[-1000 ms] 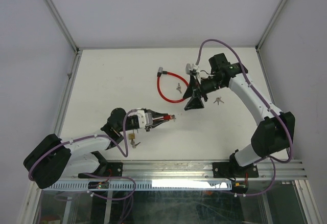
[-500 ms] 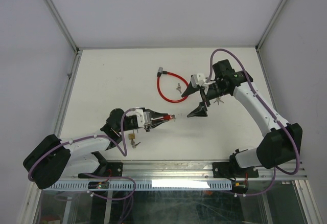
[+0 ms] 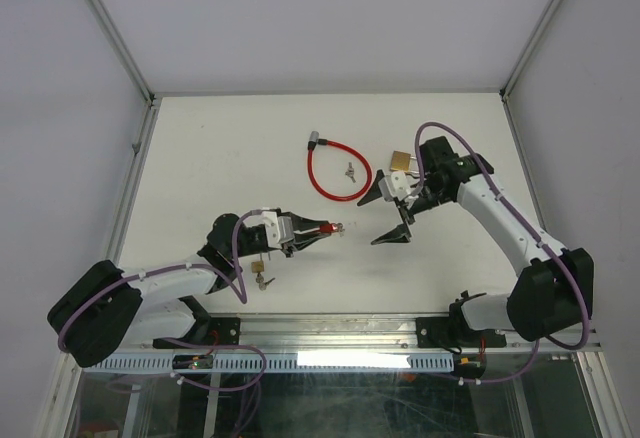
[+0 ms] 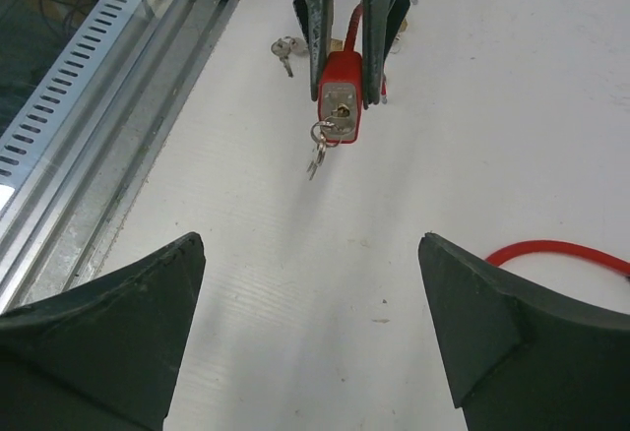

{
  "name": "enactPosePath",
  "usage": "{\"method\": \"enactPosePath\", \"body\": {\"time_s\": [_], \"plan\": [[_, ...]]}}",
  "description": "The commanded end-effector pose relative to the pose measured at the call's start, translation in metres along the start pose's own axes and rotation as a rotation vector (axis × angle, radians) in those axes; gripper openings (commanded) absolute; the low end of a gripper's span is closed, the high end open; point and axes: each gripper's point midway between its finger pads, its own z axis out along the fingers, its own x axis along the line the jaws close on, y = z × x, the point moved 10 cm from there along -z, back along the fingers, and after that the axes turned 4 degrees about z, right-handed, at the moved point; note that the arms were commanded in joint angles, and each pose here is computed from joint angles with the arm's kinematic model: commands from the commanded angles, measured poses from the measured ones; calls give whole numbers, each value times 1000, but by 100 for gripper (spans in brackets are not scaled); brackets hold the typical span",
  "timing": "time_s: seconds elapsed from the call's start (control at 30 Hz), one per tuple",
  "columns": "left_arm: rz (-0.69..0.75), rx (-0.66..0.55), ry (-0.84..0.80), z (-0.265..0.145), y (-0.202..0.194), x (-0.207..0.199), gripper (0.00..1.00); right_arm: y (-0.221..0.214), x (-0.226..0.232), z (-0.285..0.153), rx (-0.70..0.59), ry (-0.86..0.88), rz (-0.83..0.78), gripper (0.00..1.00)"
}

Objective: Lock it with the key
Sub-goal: Pick up the lock from the center of the board.

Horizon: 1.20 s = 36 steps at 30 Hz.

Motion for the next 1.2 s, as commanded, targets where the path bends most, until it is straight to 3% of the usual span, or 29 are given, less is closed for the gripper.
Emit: {"method": "enactPosePath", "body": {"time_s": [0.0, 0.57, 0.9, 1.17], "plan": [[5, -67, 12, 3, 11, 5, 0, 10, 1, -5, 1, -34, -181, 91], [-93, -67, -28, 12, 8, 8, 0, 8, -11, -2, 83, -37, -320, 81], [-128, -63, -61, 17, 7, 10, 0, 11, -17, 19, 140, -15, -346, 66], [-129, -46, -67, 21, 6, 13, 0, 19, -13, 29, 99, 9, -319, 50]]}}
